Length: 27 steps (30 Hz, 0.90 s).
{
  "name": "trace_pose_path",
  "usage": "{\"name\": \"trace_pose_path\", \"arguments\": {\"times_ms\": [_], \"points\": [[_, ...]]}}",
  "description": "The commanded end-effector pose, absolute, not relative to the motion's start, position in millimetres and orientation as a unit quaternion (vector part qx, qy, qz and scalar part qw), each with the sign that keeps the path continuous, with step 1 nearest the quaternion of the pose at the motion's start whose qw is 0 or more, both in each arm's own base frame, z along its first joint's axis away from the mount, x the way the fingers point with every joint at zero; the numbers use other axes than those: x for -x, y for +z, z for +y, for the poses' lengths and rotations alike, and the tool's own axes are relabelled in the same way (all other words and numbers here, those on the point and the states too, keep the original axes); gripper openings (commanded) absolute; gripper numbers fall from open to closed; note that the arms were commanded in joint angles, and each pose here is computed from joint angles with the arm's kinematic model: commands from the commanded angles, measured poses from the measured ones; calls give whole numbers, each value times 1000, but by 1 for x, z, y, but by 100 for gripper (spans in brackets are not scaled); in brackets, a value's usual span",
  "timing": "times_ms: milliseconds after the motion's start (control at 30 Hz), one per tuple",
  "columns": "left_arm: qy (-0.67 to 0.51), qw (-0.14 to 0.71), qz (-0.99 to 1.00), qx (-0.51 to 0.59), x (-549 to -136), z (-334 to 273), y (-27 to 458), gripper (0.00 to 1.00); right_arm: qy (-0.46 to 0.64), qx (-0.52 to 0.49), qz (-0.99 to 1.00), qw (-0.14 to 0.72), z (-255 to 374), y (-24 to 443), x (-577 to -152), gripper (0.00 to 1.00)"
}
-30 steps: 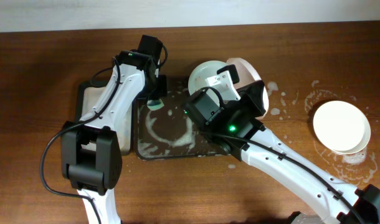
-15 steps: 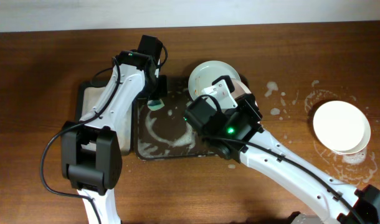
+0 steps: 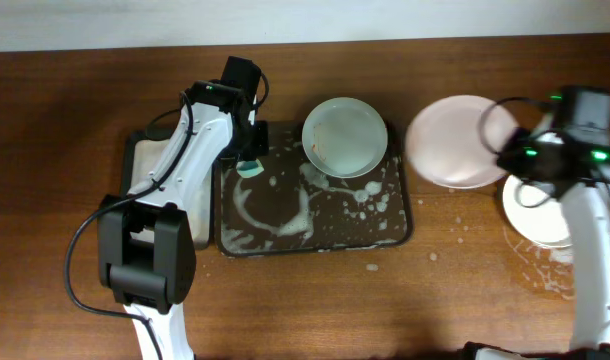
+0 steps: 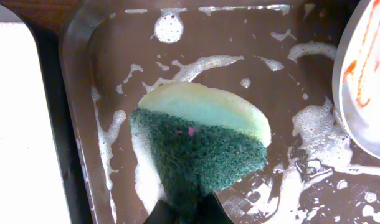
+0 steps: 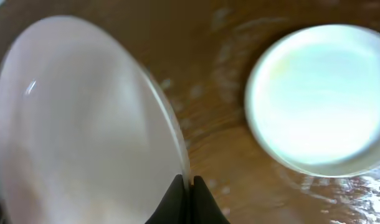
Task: Clean dirty plates on tray and stack at the side
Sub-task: 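Place the plate onto the stack at the right side, then grasp the last plate's rim with the right gripper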
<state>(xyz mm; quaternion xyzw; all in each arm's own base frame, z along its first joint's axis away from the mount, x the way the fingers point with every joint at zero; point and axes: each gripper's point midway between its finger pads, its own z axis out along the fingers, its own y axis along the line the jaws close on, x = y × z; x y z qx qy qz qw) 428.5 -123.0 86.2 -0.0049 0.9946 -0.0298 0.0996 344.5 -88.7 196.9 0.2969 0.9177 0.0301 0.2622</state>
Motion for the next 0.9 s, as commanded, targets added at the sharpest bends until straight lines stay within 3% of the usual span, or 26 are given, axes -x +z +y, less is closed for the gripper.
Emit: {"name": "trace_pose_path", "arguments": {"times_ms": [0,200,467,533,567,600,767,867], "points": [[-34,94,995,9,-427,-124,83,1,17,-410,869,276,-160,204,-319,4],[-37,103,994,9,-431,-126,84,1,-69,-563,796,211,-266,164,-249,4],[-38,107,993,9,-434,-126,84,1,-65,-581,806,95,-282,73,-246,4],[-38,108,993,9,-434,-126,84,1,-56,-581,808,82,-280,62,-247,15],[-38,108,993,9,-434,-126,84,1,-32,-579,811,76,-273,55,-252,40],[-39,109,993,9,-434,-126,85,1,-15,-576,813,78,-268,55,-256,49],[-39,109,993,9,-434,-126,85,1,75,-510,849,114,-237,76,-284,54],[-40,113,993,9,-436,-127,85,1,97,-354,913,178,-184,123,-337,54]]}}
